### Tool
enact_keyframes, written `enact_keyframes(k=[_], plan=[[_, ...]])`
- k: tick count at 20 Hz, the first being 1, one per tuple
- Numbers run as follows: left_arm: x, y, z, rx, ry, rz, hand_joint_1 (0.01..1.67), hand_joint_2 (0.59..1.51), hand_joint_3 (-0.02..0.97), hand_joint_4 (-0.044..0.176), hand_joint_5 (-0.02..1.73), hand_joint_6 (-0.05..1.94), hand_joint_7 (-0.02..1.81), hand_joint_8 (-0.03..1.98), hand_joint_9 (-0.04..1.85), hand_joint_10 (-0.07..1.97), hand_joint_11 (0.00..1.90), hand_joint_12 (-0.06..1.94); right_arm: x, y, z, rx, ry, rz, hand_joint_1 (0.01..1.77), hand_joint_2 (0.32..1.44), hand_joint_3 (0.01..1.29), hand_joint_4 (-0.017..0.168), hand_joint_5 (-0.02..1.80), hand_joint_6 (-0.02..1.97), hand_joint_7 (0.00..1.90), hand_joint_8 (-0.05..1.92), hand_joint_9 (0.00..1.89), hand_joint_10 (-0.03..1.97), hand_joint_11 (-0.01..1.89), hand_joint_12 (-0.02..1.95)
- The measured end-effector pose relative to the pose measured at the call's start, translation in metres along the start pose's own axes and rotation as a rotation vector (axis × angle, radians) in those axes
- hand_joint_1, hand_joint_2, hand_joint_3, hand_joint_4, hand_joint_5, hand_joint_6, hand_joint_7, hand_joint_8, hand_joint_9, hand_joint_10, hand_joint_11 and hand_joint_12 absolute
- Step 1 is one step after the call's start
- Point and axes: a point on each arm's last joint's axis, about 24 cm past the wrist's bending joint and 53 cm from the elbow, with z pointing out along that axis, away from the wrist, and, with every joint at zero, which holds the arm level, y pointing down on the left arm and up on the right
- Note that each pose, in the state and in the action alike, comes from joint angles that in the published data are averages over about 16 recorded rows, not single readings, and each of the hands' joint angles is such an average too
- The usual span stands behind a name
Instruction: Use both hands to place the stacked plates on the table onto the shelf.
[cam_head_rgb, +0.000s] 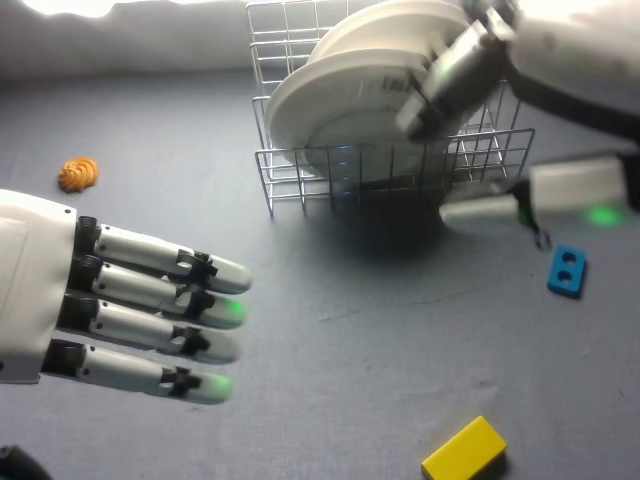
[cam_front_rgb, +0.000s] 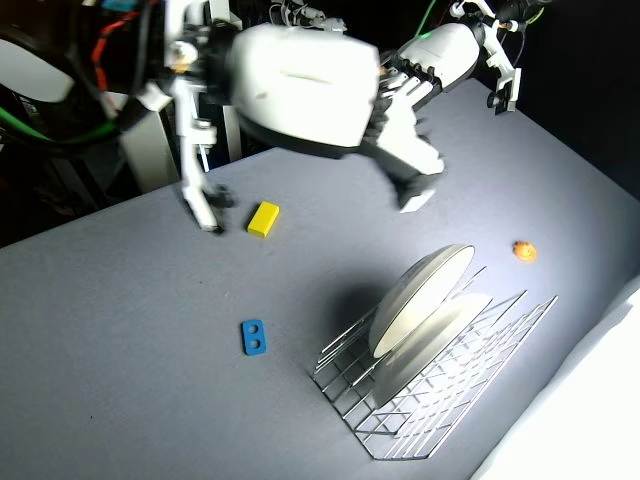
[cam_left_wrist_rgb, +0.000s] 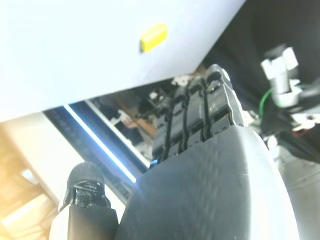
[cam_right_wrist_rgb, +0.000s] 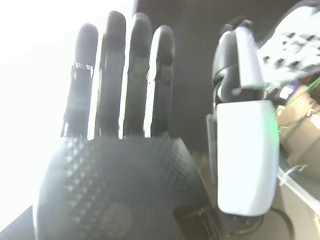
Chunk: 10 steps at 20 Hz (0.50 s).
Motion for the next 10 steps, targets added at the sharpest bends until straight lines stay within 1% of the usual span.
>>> enact_keyframes(k=[1, 3, 4, 7, 9, 10], plan=[[0.0, 0.0, 0.0, 0.0, 0.0, -0.001, 0.06, 1.192, 0.013, 0.009, 0.55, 0.46, 0.58, 0.46, 0.51, 0.55, 0.38, 0.73, 0.003, 0.001, -0.007, 0.006, 0.009, -0.004, 0.67, 1.02, 0.01, 0.003, 0.96, 0.55, 1.04, 0.57, 1.02, 0.64, 0.71, 1.49], [0.0, 0.0, -0.001, 0.0, 0.0, -0.002, 0.08, 1.187, 0.012, 0.022, 0.74, 0.69, 0.78, 0.7, 0.71, 0.79, 0.58, 0.97, 0.01, 0.001, -0.018, 0.023, 0.029, -0.007, 0.57, 1.02, 0.01, 0.003, 1.05, 0.79, 1.11, 0.81, 1.1, 0.88, 0.87, 1.58], [0.0, 0.0, -0.001, -0.001, 0.001, -0.003, 0.09, 1.19, 0.012, 0.027, 0.82, 0.78, 0.86, 0.79, 0.79, 0.88, 0.65, 1.07, 0.012, 0.002, -0.022, 0.028, 0.036, -0.009, 0.53, 1.03, 0.01, 0.003, 1.08, 0.87, 1.14, 0.9, 1.13, 0.97, 0.93, 1.61], [0.0, 0.0, -0.002, -0.001, 0.001, -0.004, 0.11, 1.2, 0.011, 0.031, 1.01, 0.96, 1.05, 0.98, 0.98, 1.09, 0.81, 1.32, 0.016, 0.003, -0.031, 0.041, 0.049, -0.009, 0.44, 1.04, 0.01, 0.003, 1.15, 1.07, 1.21, 1.11, 1.2, 1.2, 1.07, 1.7], [0.0, 0.0, -0.002, -0.002, 0.0, -0.005, 0.12, 1.206, 0.011, 0.036, 1.16, 1.14, 1.21, 1.16, 1.13, 1.29, 0.95, 1.56, 0.017, 0.003, -0.035, 0.048, 0.051, -0.004, 0.38, 1.03, 0.01, 0.003, 1.2, 1.27, 1.27, 1.31, 1.26, 1.42, 1.2, 1.77], [0.0, 0.0, -0.002, -0.001, 0.0, -0.005, 0.13, 1.204, 0.01, 0.04, 1.22, 1.26, 1.28, 1.28, 1.2, 1.43, 1.02, 1.69, 0.017, 0.003, -0.037, 0.053, 0.051, -0.001, 0.34, 1.03, 0.01, 0.003, 1.22, 1.4, 1.29, 1.45, 1.29, 1.56, 1.27, 1.82]])
